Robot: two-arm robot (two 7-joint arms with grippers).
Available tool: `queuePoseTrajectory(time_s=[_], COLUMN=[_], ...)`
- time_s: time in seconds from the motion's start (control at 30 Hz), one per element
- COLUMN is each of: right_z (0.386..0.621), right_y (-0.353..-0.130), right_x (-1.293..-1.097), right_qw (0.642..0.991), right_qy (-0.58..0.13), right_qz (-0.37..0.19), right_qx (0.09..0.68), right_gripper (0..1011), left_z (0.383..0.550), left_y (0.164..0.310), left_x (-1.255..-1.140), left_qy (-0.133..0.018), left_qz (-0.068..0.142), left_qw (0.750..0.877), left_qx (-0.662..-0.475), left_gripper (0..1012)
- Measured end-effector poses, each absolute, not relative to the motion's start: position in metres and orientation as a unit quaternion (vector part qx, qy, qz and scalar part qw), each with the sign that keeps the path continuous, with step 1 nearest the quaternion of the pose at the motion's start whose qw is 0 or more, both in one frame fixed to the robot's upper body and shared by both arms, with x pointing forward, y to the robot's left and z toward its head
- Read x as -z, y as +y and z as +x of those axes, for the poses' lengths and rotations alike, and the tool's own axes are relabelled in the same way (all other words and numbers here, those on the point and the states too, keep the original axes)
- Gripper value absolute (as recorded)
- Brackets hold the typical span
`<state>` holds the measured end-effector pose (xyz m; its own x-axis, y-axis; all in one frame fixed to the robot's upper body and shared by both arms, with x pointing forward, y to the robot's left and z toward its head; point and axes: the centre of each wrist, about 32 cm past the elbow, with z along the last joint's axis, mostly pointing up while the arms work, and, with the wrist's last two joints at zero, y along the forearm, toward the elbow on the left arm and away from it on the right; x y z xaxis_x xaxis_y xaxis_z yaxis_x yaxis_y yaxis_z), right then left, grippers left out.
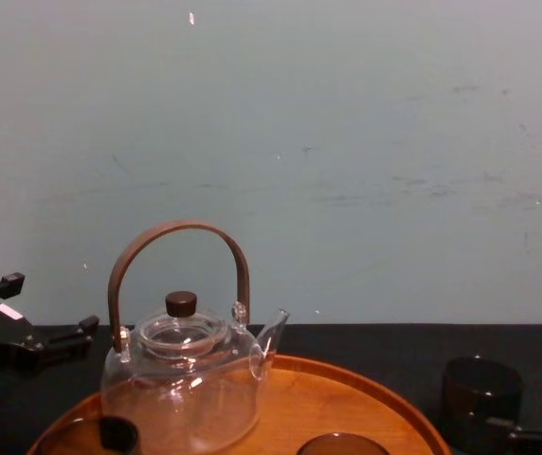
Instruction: Pick up the glass from the table and place it on the tray.
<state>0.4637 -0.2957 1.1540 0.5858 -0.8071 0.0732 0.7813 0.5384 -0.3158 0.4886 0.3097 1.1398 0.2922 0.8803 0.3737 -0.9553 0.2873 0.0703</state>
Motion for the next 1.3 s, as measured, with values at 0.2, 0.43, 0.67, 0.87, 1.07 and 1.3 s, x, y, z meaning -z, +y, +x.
queuePoseTrajectory(time_s=[0.2,0.43,0.67,0.87,1.07,1.3], right_z=[0.467,0.474,0.483,0.491,0.501,0.511], right_y=[-0.301,-0.304,-0.306,-0.304,-0.301,-0.297], right_x=[-1.154,-1.153,-1.154,-1.154,-1.153,-1.153], right_qw=[0.871,0.865,0.86,0.858,0.858,0.86], right_qy=[0.044,0.048,0.05,0.048,0.047,0.047], right_qz=[-0.158,-0.157,-0.157,-0.161,-0.164,-0.167], right_qx=[0.464,0.474,0.482,0.485,0.484,0.479], right_gripper=[1002,1002,1002,1002,1002,1002], left_z=[0.489,0.489,0.489,0.489,0.489,0.489], left_y=[0.31,0.31,0.31,0.31,0.31,0.31], left_x=[-1.14,-1.14,-1.14,-1.14,-1.14,-1.14], left_qy=[-0.132,-0.132,-0.132,-0.132,-0.132,-0.132], left_qz=[0.142,0.141,0.141,0.142,0.141,0.142], left_qw=[0.791,0.791,0.791,0.791,0.791,0.791], left_qx=[-0.58,-0.58,-0.58,-0.58,-0.58,-0.58], left_gripper=[1001,1001,1001,1002,1001,1001])
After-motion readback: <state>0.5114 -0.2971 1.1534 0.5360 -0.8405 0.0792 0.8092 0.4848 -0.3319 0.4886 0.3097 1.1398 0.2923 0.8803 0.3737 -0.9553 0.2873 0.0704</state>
